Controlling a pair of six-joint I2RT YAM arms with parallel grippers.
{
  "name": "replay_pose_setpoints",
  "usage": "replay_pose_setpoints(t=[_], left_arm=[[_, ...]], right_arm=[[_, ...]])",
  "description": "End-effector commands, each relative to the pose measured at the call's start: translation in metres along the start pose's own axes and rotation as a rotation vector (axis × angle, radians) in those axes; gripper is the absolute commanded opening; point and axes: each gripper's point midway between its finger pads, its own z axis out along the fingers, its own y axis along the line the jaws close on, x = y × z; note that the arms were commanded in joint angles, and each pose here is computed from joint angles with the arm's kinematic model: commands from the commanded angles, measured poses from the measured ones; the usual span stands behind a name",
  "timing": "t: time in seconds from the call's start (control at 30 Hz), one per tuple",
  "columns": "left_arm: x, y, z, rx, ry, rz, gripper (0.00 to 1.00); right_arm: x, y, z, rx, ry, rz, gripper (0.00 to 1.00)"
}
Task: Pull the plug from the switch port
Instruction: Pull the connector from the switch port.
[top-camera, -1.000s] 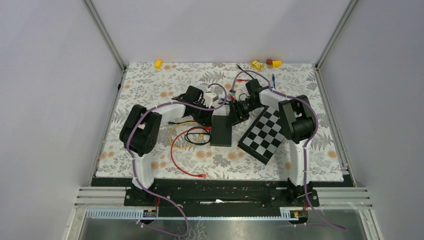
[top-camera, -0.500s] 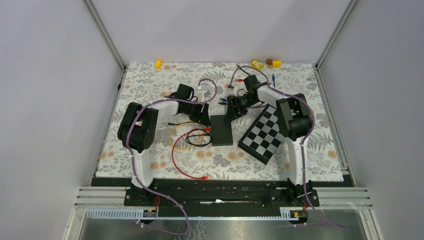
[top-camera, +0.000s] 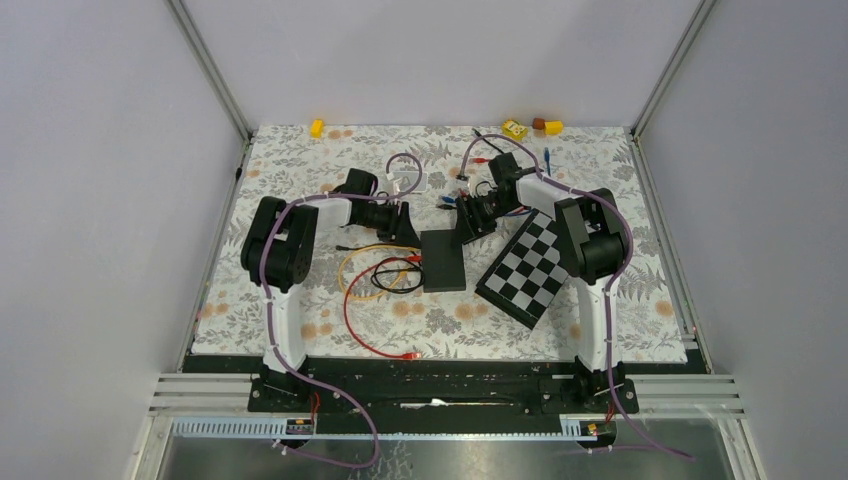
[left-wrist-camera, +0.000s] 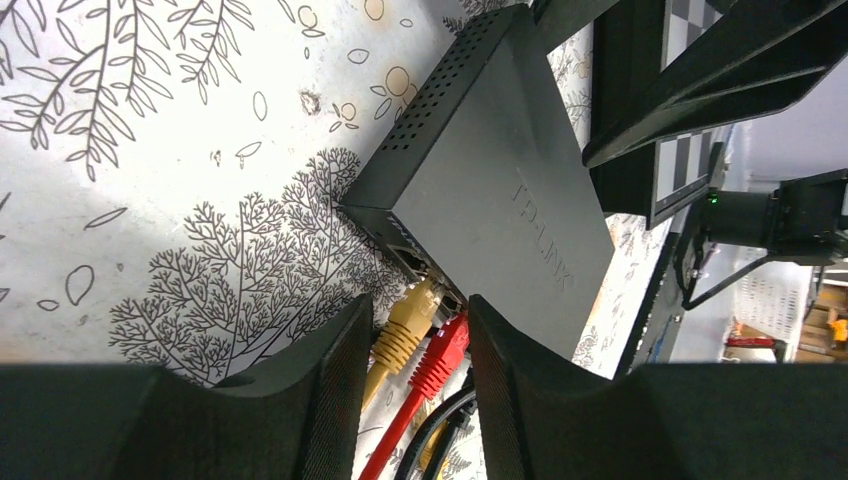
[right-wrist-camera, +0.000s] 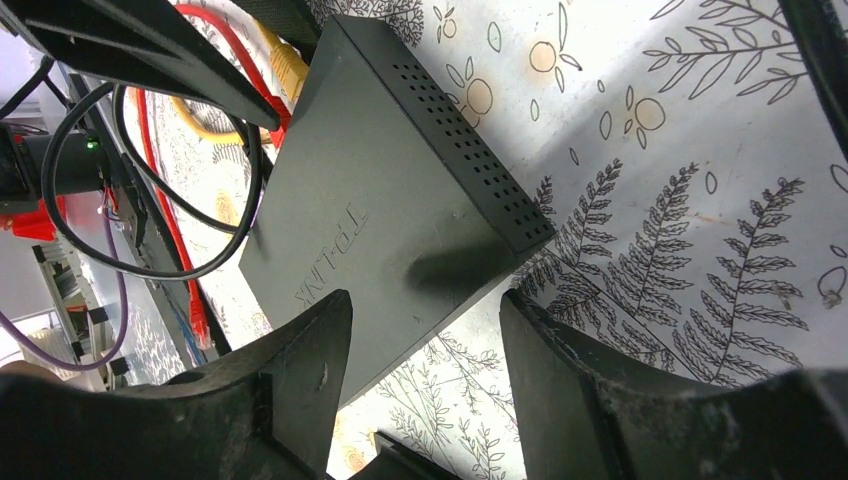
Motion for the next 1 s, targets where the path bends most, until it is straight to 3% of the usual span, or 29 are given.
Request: replay_pose_setpoints(t=[0.0,0.33,0.97], left_arm=[[0.023,0.022,0.009,-0.024,0.049,-0.079,0.43],[0.026,0.025,0.017,0.011,0.062,-0.120,0.35],[0.032,0.033,0.022,0.027,0.075,-0.156,0.31]], right_arm=[[0.004,0.004,-0.002,0.018,0.010,-0.039,0.64],[0.006,0.001,0.001,0.012,0.015,-0.028,0.64],[0.007,-0.001,0.003,0.011,0.020,-0.024,0.64]])
